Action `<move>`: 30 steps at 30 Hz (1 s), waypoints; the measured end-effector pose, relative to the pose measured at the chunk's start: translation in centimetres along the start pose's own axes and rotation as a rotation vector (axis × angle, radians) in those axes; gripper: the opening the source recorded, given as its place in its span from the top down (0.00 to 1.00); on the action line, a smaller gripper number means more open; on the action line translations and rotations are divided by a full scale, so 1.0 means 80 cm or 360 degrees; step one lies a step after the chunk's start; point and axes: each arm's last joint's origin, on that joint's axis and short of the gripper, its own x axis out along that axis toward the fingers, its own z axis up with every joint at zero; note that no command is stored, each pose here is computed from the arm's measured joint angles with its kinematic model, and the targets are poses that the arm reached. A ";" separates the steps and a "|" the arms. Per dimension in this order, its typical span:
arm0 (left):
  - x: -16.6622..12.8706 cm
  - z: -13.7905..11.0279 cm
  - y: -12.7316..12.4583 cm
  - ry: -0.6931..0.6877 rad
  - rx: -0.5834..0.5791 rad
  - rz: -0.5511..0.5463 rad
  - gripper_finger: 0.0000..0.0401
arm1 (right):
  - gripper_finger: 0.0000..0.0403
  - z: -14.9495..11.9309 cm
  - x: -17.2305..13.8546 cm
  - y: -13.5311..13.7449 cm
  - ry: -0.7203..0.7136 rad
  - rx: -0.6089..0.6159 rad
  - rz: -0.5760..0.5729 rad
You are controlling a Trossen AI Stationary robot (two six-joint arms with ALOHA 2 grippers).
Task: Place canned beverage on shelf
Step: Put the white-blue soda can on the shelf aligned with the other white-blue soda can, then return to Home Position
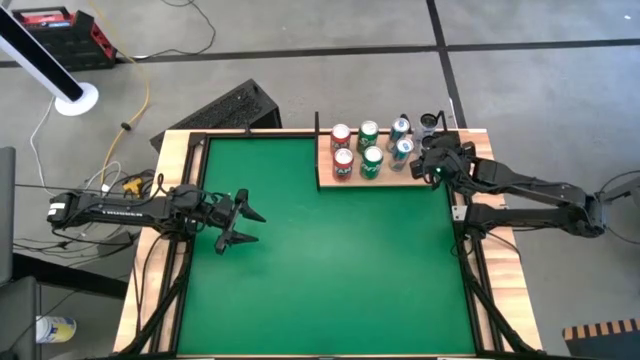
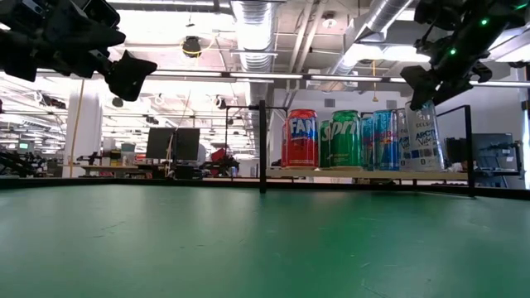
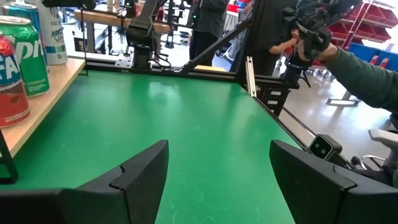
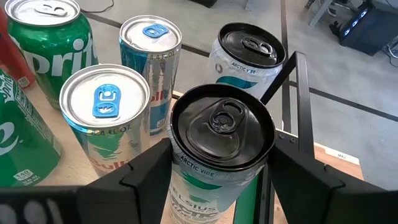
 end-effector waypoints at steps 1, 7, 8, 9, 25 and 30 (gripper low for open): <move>0.000 0.000 0.000 0.0000 -0.0001 0.0000 0.34 | 0.33 0.000 0.000 0.000 0.0001 -0.0001 0.0000; 0.000 0.000 0.000 -0.0002 -0.0008 0.0000 0.34 | 0.26 0.000 -0.002 -0.002 0.0005 0.0010 0.0024; 0.000 0.000 0.000 -0.0003 -0.0008 0.0000 0.34 | 0.24 0.000 -0.002 -0.002 0.0008 0.0016 0.0037; 0.000 0.000 0.000 -0.0003 -0.0008 0.0001 0.34 | 0.23 0.000 -0.003 -0.003 0.0007 0.0021 0.0043; 0.000 0.000 0.000 -0.0002 -0.0027 -0.0008 0.34 | 0.14 0.016 -0.016 -0.010 -0.0066 -0.0008 0.0094; 0.000 0.000 0.000 -0.0002 -0.0028 -0.0009 0.34 | 0.14 0.041 -0.035 -0.014 -0.0154 0.0010 0.0154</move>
